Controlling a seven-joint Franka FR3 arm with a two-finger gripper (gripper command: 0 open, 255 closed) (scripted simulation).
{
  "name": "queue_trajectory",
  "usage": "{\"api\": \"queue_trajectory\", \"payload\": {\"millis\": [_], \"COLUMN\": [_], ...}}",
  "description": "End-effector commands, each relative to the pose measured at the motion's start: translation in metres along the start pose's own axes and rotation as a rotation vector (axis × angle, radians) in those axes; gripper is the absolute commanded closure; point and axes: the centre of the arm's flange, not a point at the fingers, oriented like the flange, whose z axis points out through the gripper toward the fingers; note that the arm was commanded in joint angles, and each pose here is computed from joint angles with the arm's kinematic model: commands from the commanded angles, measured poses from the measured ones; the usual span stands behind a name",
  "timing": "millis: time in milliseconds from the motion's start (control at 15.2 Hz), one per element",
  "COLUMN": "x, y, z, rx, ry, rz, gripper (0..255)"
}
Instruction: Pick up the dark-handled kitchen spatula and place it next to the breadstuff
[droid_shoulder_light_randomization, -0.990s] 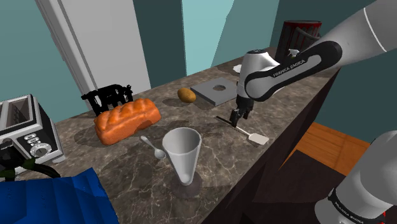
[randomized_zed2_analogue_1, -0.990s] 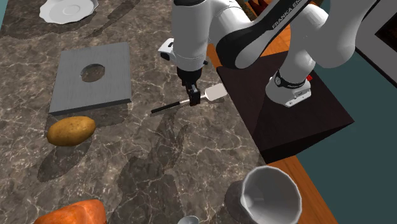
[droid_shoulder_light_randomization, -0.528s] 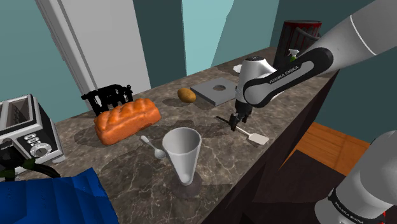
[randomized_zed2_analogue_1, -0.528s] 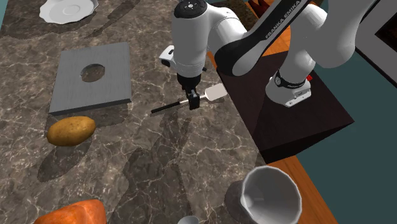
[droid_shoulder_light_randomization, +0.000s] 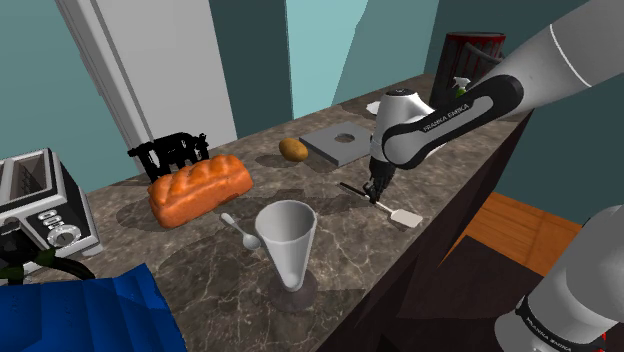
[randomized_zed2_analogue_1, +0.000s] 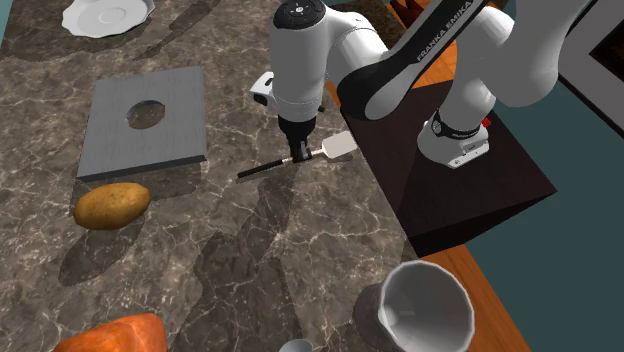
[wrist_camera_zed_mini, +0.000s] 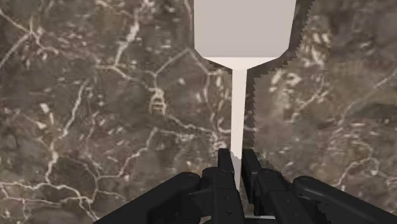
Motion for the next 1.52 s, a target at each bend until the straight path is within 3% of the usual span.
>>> {"api": "queue_trajectory", "payload": {"millis": [0, 330, 1452], "x": [0.0, 0.0, 0.006], "y": [0.0, 0.0, 0.0], "z": [0.0, 0.0, -0.09], "rx": [0.0, 0.0, 0.0], "ry": [0.0, 0.0, 0.0], "rz": [0.0, 0.0, 0.0], "gripper": [255, 255, 255]}}
